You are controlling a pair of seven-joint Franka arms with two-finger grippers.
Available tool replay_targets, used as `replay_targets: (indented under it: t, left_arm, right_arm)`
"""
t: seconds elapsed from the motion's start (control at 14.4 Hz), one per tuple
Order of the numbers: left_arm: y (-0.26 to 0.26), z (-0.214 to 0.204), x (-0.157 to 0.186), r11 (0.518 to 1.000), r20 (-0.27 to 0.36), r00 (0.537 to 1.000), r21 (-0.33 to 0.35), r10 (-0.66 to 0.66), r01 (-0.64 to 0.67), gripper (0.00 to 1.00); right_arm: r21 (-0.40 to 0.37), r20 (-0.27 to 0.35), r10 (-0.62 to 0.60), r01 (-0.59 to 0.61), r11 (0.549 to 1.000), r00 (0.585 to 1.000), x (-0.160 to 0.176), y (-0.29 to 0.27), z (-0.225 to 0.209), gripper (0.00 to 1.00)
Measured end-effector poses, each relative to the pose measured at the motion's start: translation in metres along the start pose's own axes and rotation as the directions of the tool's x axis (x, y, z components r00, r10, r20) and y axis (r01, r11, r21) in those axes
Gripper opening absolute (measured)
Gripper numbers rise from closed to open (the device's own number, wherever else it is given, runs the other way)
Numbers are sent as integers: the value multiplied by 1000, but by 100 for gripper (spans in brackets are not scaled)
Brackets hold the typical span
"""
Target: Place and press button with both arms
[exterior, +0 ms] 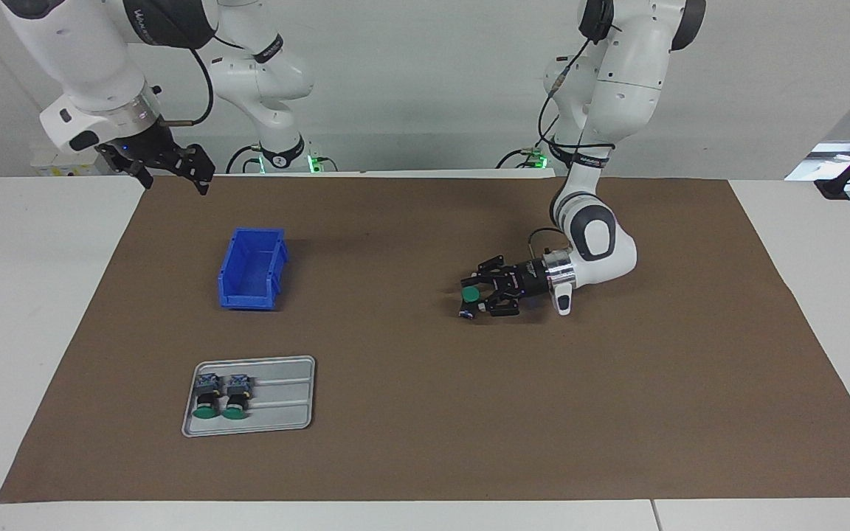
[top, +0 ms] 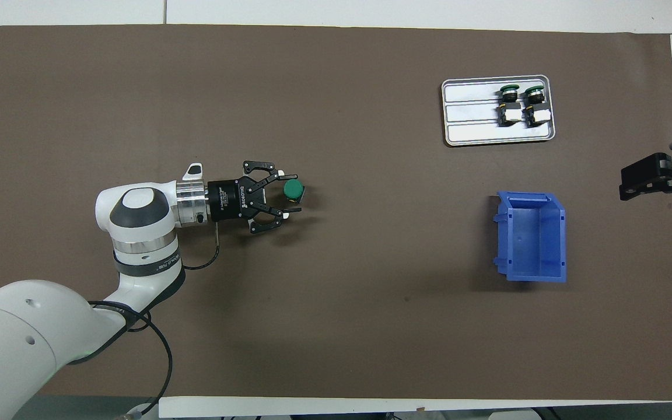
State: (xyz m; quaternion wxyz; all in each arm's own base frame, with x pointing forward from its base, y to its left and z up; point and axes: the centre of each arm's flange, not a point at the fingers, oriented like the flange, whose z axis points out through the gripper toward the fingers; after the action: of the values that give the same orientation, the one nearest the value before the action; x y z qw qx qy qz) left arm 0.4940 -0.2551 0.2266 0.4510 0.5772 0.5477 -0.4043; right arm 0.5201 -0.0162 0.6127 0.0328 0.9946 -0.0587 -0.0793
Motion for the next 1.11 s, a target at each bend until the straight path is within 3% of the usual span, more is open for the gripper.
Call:
replay_targets:
  t: [0.28,0.42,0.49,0.77,1.11]
  left_arm:
    - [4,-2,-12,1000,-17,1000,-19,1,-2,79]
    - [4,-2,-15,1000,-23,1000,-22,1,-2,96]
    - [4,-1,-17,1000,-24,1000,-23,-4,4,100]
    - [8,-3,-38,999,-25,1000,-36,-11,10,100]
    - [19,-22,-91,999,-157,986,2,48,-49,100]
  right_arm:
    - [0,0,0,0,1000,1000,0,0,0,98]
    - [0,0,0,0,1000,1000,0,0,0,98]
    - [0,0,0,0,1000,1000,0,0,0,98]
    - [0,0,0,0,1000,1000,0,0,0,98]
    - [0,0,0,0,1000,1000,0,0,0,98]
